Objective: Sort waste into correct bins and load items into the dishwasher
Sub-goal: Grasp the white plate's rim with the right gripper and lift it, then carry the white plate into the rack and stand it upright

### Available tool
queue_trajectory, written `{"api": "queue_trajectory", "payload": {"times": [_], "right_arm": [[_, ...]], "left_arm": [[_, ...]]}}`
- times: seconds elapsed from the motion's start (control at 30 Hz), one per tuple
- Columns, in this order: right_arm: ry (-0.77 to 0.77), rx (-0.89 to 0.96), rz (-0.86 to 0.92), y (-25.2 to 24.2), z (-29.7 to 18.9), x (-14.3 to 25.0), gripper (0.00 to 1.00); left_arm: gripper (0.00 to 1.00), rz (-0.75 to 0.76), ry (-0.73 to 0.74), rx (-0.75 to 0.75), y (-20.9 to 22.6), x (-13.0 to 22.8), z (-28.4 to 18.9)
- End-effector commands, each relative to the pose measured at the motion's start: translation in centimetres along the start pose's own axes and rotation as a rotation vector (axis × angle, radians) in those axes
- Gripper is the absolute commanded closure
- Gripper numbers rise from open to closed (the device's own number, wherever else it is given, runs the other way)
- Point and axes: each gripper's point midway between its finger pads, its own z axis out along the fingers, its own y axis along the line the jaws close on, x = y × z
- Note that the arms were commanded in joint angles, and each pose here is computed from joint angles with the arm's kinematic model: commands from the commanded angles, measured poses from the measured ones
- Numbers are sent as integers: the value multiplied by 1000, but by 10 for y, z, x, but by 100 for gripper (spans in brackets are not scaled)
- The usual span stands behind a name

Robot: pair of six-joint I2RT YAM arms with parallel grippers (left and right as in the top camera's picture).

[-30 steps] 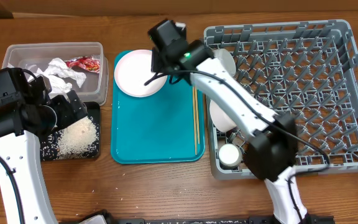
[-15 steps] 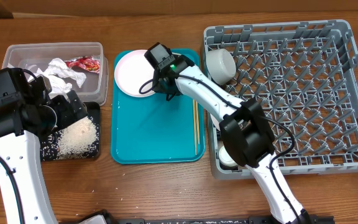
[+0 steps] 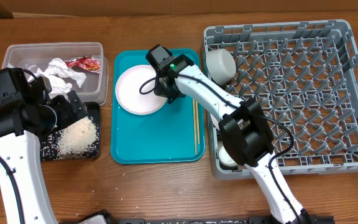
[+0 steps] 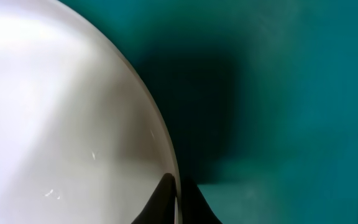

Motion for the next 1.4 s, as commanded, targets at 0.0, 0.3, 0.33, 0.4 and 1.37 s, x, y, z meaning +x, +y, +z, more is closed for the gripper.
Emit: {"api": "queue_trajectory", "payload": {"times": [0.0, 0.3, 0.33, 0.4, 1.37], "right_arm": [[12, 29, -54, -10, -17, -3, 96], [-237, 78, -141, -36, -188, -52, 96], [-283, 100, -144, -44, -210, -55, 96], [-372, 159, -148, -63, -250, -62, 96], [-303, 853, -110, -301, -311, -94, 96]], "left_arm": [[0, 11, -18, 9, -1, -3, -4], [0, 11, -18, 9, -1, -3, -4], [0, 11, -18, 9, -1, -3, -4], [0, 11, -18, 9, -1, -3, -4], [0, 11, -18, 9, -1, -3, -4]]}}
